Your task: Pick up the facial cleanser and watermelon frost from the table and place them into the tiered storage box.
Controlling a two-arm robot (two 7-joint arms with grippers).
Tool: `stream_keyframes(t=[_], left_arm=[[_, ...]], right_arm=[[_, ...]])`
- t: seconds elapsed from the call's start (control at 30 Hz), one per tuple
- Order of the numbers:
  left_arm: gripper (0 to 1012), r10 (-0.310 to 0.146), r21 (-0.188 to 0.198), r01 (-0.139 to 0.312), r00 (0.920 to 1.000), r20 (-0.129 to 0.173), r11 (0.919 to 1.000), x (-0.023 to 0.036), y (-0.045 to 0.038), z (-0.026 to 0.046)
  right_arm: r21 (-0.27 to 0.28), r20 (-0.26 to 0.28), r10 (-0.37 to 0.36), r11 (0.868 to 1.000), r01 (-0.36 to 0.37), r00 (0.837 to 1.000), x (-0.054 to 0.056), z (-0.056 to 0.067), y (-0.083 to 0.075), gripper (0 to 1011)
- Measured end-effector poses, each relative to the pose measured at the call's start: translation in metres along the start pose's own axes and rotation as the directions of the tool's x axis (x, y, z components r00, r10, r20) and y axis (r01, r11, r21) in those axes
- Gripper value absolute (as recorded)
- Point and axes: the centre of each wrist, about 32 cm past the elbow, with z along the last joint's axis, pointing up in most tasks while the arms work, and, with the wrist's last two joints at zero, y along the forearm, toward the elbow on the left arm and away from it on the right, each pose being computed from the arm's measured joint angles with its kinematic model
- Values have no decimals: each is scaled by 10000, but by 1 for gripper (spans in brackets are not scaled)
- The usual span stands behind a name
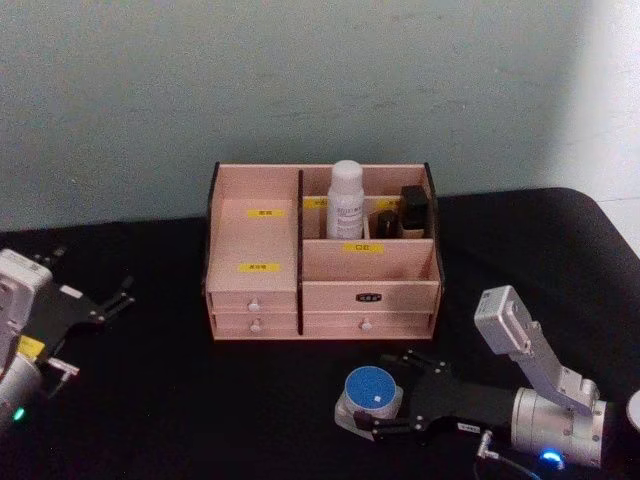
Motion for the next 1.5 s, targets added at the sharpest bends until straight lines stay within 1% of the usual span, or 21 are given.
stream_keyframes(t=[1.0,1.5], left_arm=[[1001,-1,0,1,10000,0,10000,0,0,0],[1001,0,0,0,10000,0,10000,0,0,0]], right_arm=[[-96,-345,184,9998,-187,9992,22,-19,54,1000],[-112,-403,140,9998,-145,9991,26,-15,62,1000]])
